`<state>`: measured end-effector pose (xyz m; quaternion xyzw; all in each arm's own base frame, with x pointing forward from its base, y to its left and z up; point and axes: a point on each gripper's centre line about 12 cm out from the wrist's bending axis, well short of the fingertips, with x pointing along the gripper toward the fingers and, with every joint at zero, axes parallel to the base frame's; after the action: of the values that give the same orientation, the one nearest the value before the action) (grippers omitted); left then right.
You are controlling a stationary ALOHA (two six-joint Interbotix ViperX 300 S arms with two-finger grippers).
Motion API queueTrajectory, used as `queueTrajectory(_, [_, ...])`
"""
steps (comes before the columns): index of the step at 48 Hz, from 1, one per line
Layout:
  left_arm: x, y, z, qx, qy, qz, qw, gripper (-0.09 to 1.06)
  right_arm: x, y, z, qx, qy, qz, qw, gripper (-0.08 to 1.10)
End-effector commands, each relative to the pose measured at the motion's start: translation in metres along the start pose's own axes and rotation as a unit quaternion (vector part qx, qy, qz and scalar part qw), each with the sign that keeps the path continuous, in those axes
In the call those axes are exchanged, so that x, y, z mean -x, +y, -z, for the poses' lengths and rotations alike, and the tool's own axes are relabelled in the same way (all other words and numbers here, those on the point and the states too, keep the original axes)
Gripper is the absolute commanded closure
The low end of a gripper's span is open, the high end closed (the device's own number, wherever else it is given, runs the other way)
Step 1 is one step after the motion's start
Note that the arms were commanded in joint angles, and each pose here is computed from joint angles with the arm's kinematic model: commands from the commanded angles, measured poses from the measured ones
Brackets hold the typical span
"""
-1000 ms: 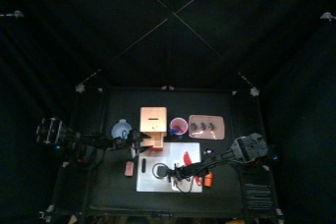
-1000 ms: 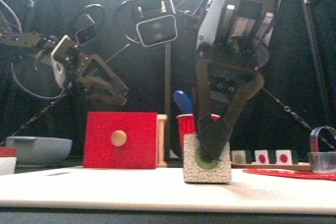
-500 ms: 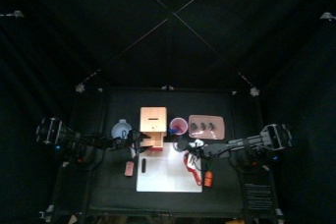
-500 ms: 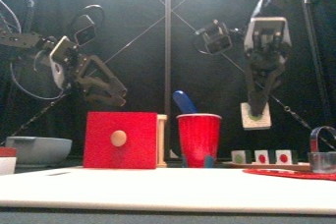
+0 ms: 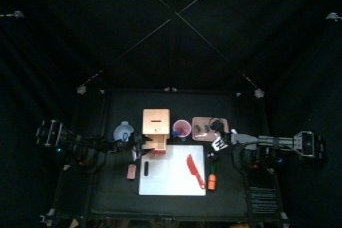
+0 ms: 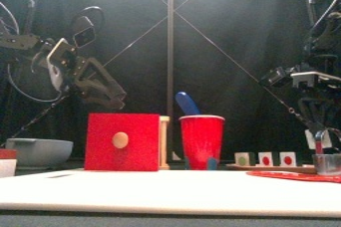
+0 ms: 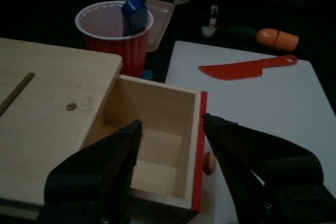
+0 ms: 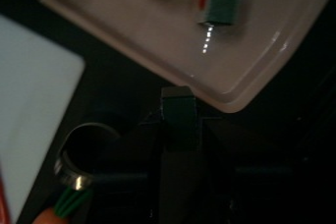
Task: Place sushi on board then cut the sushi with the knife then place the pieces on the plate
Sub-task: Place the 4 sushi pieces on the plate
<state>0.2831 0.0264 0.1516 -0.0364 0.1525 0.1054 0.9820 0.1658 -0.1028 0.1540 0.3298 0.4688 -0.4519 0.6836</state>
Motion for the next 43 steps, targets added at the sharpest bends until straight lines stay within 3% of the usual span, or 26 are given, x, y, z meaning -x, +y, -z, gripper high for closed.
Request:
queueTrajectory(1, [0.0, 0.001, -0.006, 0.004, -0.011, -0.002, 0.9999, 0.08, -0.007, -0.019, -0.018, -0.037, -0.034, 0.017, 0.999, 0.48])
queueTrajectory(14, [0.008, 0.0, -0.011, 0.007, -0.023, 0.002, 0.9997, 0.08, -0.028, -0.034, -0.025, -0.046, -0.047, 0.021, 0.998, 0.45])
queueTrajectory(26, [0.01, -0.001, -0.015, 0.008, -0.031, 0.004, 0.9995, 0.08, -0.034, -0.037, -0.018, -0.048, -0.04, 0.02, 0.998, 0.25])
queueTrajectory(37, [0.01, -0.001, -0.018, 0.01, -0.037, 0.005, 0.9993, 0.08, -0.025, -0.038, -0.022, -0.051, -0.043, 0.03, 0.997, 0.24])
queueTrajectory(43, [0.01, -0.001, -0.018, 0.009, -0.037, 0.005, 0.9993, 0.08, 0.004, -0.036, -0.035, -0.056, -0.072, 0.032, 0.995, 0.24])
